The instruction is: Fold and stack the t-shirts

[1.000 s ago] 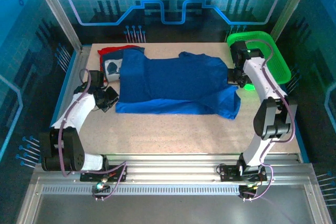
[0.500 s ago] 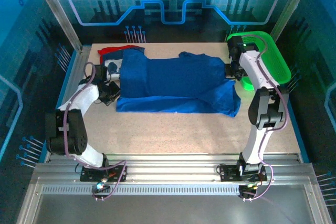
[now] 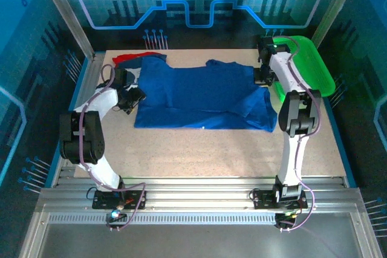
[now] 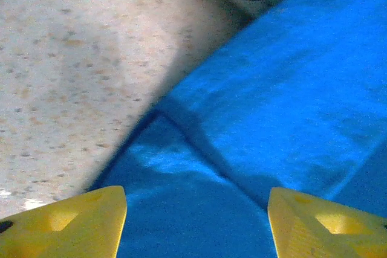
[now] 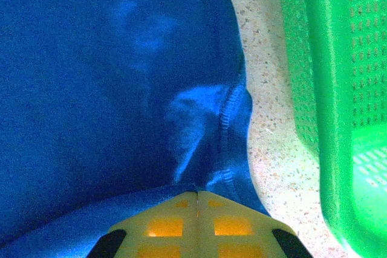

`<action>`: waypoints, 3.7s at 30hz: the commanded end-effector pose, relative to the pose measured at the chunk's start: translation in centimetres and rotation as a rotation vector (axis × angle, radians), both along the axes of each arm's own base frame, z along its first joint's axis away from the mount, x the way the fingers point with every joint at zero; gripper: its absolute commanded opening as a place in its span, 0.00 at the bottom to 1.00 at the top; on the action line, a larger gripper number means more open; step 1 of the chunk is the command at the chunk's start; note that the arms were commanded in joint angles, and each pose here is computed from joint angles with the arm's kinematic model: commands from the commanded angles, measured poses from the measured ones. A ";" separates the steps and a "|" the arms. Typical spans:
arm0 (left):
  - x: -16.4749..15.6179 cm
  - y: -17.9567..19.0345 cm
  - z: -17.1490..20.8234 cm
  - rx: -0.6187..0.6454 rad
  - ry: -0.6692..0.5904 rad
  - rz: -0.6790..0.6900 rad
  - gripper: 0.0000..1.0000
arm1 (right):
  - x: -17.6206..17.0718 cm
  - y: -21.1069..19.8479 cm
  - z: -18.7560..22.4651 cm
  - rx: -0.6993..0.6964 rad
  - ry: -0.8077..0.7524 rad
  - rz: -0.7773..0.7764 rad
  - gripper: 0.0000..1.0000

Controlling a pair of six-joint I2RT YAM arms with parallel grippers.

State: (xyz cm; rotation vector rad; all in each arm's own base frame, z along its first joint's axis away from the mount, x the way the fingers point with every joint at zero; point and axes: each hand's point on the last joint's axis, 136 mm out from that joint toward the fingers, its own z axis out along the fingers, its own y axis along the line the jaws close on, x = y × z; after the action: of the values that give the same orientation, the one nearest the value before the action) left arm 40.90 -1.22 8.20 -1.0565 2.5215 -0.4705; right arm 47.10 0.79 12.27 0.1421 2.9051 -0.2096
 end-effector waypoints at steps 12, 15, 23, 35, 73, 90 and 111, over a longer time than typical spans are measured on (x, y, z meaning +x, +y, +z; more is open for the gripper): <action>-3.4 -9.5 -1.5 -0.028 -0.022 -0.200 0.63 | 6.1 3.9 -1.4 0.200 -0.087 -0.013 0.50; -3.2 -9.5 -1.8 -0.022 -0.021 -0.207 0.63 | 3.5 3.1 1.5 0.157 -0.099 -0.014 0.59; -3.8 -9.1 -4.0 -0.007 -0.004 -0.201 0.62 | -9.4 -0.2 -0.9 0.199 0.025 -0.157 0.64; -3.9 -6.5 -6.6 0.024 0.057 -0.160 0.60 | -11.1 -2.4 -8.6 0.181 0.142 -0.244 0.63; -6.5 -4.0 -8.1 0.023 0.107 -0.157 0.58 | -15.5 1.8 -10.6 0.303 0.160 -0.173 0.45; -11.1 -1.2 -8.3 0.069 0.197 -0.067 0.52 | -23.3 -3.5 -6.9 0.060 0.230 -0.396 0.00; -9.7 -6.3 -0.7 -0.051 -0.006 -0.143 0.71 | -22.2 1.3 -3.5 0.246 0.077 -0.291 0.51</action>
State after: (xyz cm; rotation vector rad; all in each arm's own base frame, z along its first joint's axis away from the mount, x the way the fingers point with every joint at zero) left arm 30.69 -7.02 4.97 -0.8875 2.6398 -0.5430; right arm 23.15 -0.34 5.69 0.7336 3.0353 -0.0500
